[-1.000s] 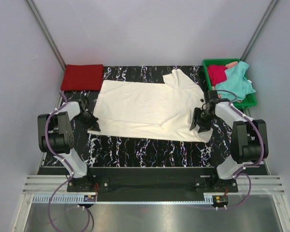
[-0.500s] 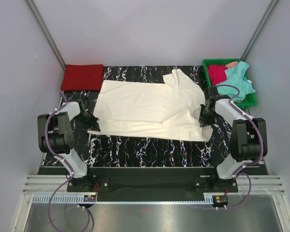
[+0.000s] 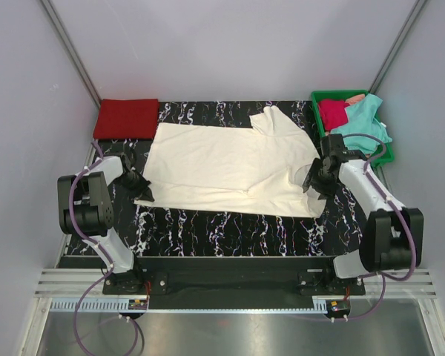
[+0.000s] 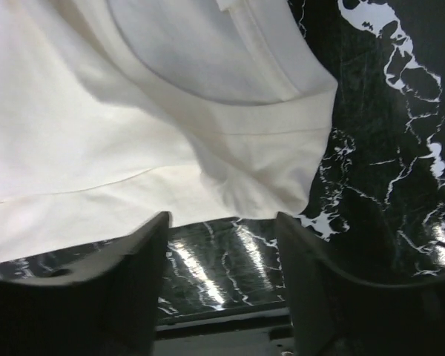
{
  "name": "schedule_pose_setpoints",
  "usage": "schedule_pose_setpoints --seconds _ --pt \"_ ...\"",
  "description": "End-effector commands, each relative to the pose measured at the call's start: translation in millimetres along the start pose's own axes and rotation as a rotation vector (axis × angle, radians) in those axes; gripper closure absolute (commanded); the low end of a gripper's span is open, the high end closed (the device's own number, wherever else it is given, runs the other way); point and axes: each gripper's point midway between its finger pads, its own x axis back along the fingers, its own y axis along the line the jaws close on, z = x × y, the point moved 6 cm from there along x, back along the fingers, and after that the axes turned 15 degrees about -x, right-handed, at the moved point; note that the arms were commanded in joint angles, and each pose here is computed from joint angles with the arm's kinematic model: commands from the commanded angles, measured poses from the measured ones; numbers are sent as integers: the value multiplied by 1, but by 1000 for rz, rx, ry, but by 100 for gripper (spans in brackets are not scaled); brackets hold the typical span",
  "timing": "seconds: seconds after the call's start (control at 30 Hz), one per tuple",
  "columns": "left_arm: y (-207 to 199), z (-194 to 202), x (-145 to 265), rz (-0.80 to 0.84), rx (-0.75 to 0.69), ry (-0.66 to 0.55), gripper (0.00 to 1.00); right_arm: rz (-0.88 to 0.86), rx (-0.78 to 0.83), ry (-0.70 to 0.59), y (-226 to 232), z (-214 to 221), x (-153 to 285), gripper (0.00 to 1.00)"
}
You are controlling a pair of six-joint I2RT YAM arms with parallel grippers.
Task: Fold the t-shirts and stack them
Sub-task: Fold the tshirt
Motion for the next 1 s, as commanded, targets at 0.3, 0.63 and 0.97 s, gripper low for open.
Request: schedule_pose_setpoints --seconds 0.3,0.63,0.97 --pt "2 -10 2 -3 -27 -73 100 27 -124 95 -18 32 -2 48" --pt "2 -10 1 -3 -22 -73 100 123 -70 76 -22 19 -26 63" --pt "2 -12 1 -1 -21 -77 100 157 -10 103 -19 13 -39 50"
